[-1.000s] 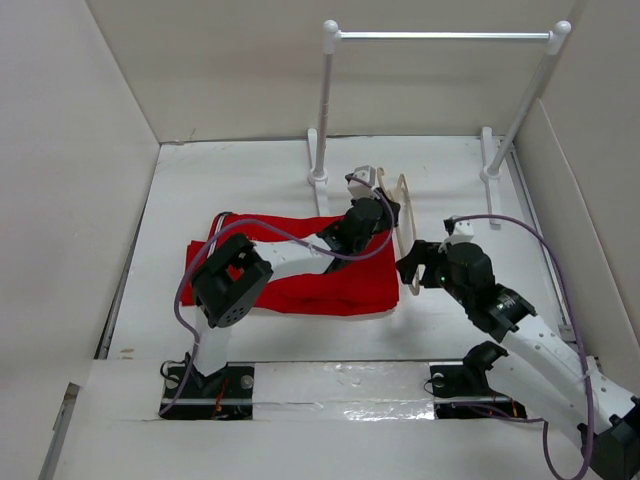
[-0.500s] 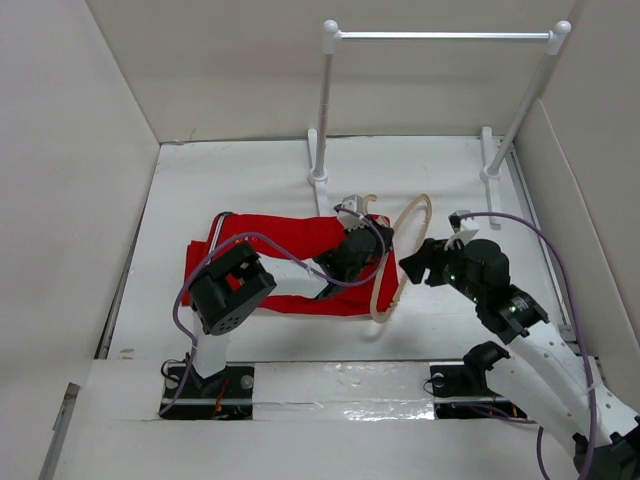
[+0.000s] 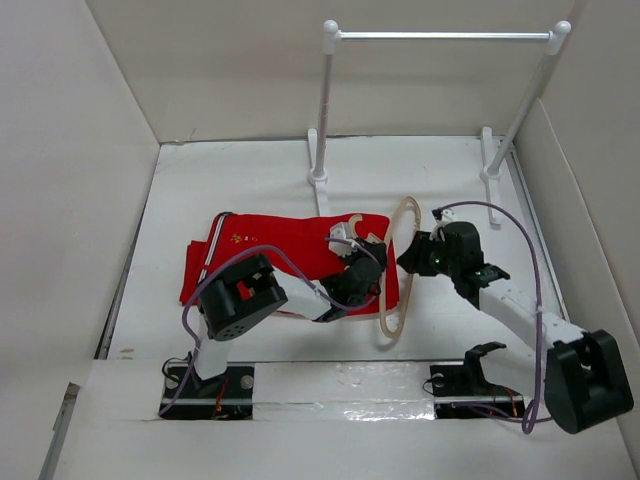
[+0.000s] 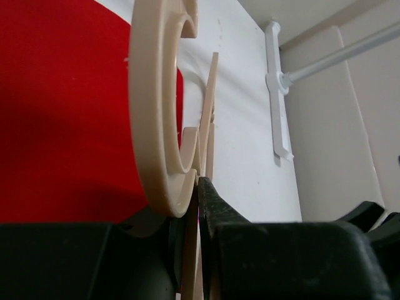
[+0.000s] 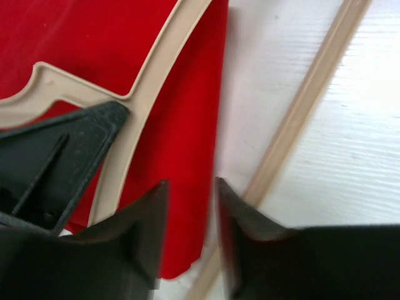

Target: Place the trousers on the hanger

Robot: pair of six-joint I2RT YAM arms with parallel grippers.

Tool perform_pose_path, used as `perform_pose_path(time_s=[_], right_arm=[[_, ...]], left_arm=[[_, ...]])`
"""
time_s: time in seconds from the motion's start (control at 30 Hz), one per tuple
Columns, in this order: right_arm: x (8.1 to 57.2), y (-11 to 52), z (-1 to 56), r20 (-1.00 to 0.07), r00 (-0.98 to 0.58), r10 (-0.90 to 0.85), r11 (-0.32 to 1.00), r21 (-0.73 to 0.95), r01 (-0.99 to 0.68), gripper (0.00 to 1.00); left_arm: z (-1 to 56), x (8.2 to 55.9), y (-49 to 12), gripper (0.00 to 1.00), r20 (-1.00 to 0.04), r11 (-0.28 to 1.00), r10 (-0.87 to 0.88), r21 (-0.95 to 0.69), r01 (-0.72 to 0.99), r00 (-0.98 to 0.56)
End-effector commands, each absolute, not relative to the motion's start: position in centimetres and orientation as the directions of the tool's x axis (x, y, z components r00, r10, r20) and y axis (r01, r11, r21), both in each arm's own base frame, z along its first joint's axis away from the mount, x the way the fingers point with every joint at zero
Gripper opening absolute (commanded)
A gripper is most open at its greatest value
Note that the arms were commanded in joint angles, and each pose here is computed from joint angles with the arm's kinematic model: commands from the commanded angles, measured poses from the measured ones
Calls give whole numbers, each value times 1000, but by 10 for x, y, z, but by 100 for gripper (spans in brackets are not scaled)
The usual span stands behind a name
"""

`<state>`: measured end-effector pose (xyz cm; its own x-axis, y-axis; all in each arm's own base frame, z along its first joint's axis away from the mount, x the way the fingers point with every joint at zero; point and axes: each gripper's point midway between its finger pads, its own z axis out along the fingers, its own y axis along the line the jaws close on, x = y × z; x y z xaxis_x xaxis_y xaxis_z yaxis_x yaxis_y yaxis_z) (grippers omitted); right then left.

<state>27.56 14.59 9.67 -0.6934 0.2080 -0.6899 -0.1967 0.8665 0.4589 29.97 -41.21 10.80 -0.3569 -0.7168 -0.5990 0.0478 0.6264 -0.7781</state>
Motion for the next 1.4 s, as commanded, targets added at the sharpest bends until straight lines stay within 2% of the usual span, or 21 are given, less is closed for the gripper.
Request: perform_pose_path(time_s=[0.0, 0.03, 0.13, 0.33, 0.4, 0.47, 0.5, 0.53, 0.57, 0.6, 0.7, 0.93, 1.27, 1.37], right_arm=[[303, 166, 113, -741, -633, 223, 815, 499, -296, 54], [305, 168, 109, -734, -641, 225, 810, 507, -296, 59], [315, 176, 89, -701, -677, 224, 799, 530, -284, 66], [320, 182, 54, -645, -728, 232, 794, 558, -242, 68], [319, 188, 54, -639, -734, 232, 770, 582, -263, 64], [313, 192, 55, -625, -744, 236, 745, 608, -274, 47], [310, 192, 56, -624, -744, 239, 741, 612, -276, 24], [309, 190, 58, -625, -740, 247, 738, 617, -274, 11], [304, 184, 66, -631, -730, 265, 733, 623, -273, 3], [302, 180, 70, -634, -722, 277, 731, 626, -270, 0], [293, 166, 90, -645, -694, 321, 711, 648, -273, 0], [287, 138, 141, -686, -593, 423, 694, 666, -275, 0], [297, 46, 187, -767, -362, 529, 802, 592, -84, 0], [302, 33, 187, -764, -356, 538, 805, 591, -52, 0]], left_arm=[[112, 311, -400, 0, -563, 583, -781, -813, 8, -273], [108, 311, -400, 0, -568, 589, -776, -808, 6, -276], [98, 315, -398, 0, -580, 605, -764, -796, -3, -281], [78, 321, -384, 0, -581, 614, -762, -789, -35, -286], [78, 321, -381, 0, -595, 626, -755, -779, -33, -277], [82, 325, -375, 0, -603, 632, -755, -774, -38, -258], [84, 326, -373, 0, -618, 645, -744, -763, -34, -252], [88, 330, -367, 0, -626, 651, -744, -758, -41, -232], [89, 330, -365, 0, -639, 663, -735, -748, -41, -226], [90, 331, -363, 0, -651, 673, -727, -738, -41, -220], [84, 335, -347, 0, -698, 720, -685, -692, -50, -207], [79, 327, -328, 0, -737, 756, -648, -653, -43, -194], [84, 307, -279, 0, -821, 836, -546, -548, -41, -169], [92, 303, -274, 0, -841, 854, -517, -520, -32, -160]])
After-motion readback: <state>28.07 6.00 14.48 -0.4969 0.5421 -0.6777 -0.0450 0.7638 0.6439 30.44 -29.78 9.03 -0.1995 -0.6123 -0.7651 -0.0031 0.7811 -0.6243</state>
